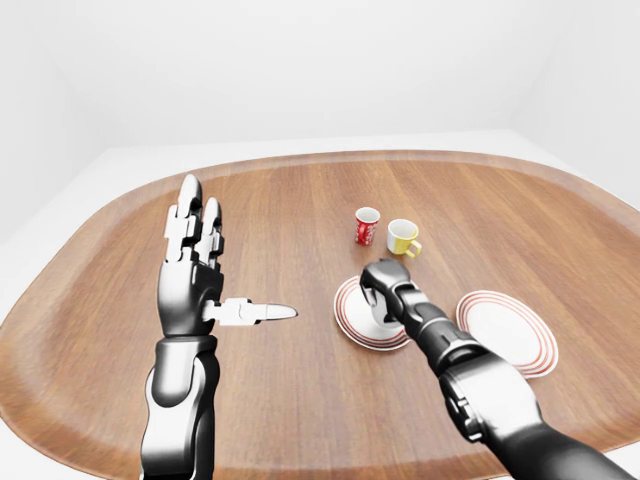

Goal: Put the white mug on the left plate.

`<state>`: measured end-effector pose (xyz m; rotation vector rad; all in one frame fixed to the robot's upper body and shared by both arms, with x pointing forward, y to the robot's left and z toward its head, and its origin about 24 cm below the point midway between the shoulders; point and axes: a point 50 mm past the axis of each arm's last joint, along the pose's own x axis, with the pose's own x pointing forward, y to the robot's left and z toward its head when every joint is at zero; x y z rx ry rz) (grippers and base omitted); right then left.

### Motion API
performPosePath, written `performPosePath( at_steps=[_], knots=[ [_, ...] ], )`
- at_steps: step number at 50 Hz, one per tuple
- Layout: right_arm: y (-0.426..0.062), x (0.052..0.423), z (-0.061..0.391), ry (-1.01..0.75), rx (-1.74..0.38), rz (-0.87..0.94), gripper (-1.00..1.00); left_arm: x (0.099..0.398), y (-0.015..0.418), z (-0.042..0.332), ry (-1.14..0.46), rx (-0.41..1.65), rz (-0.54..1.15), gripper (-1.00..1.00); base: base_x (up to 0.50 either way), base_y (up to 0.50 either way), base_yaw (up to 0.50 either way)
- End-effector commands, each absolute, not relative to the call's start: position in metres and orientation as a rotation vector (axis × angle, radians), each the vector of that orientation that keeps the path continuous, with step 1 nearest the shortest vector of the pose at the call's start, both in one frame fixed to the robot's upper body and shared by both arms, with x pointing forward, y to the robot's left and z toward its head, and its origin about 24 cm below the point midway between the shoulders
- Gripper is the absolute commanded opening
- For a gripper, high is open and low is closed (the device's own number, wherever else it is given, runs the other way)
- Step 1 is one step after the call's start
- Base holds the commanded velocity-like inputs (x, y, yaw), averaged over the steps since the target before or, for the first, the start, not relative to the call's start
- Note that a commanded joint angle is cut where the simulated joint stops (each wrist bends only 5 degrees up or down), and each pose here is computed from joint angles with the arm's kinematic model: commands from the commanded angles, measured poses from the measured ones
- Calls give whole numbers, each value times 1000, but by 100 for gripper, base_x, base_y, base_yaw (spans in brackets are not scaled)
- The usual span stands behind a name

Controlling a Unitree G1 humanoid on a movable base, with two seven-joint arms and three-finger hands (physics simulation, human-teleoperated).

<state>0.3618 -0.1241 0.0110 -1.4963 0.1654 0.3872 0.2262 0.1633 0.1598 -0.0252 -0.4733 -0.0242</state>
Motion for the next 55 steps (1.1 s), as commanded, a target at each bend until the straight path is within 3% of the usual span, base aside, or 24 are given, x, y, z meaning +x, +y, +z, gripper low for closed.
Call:
performPosePath(
  at_steps=[1,13,14,16,17,23,25,55],
  knots=[
    [-125,361,10,150,-1511,378,-100,226,163,160,-472,-25,-25,100,0,0,0],
    [-125,363,14,137,-1524,371,-94,226,163,160,-475,-24,-25,100,0,0,0],
    [-125,363,14,134,-1527,369,-74,226,163,160,-476,-24,-25,100,0,0,0],
    [-125,363,13,135,-1531,371,6,226,163,159,-472,-24,-25,100,0,0,0],
    [-125,363,13,136,-1532,373,23,226,163,160,-474,-24,-25,100,0,0,0],
    [-127,362,11,141,-1537,376,88,226,163,159,-470,-24,-24,100,0,0,0],
    [-127,361,10,146,-1540,382,100,226,163,159,-471,-24,-24,100,0,0,0],
    [-128,356,2,194,-1540,430,100,226,163,158,-466,-24,-26,100,0,0,0]
  ],
)
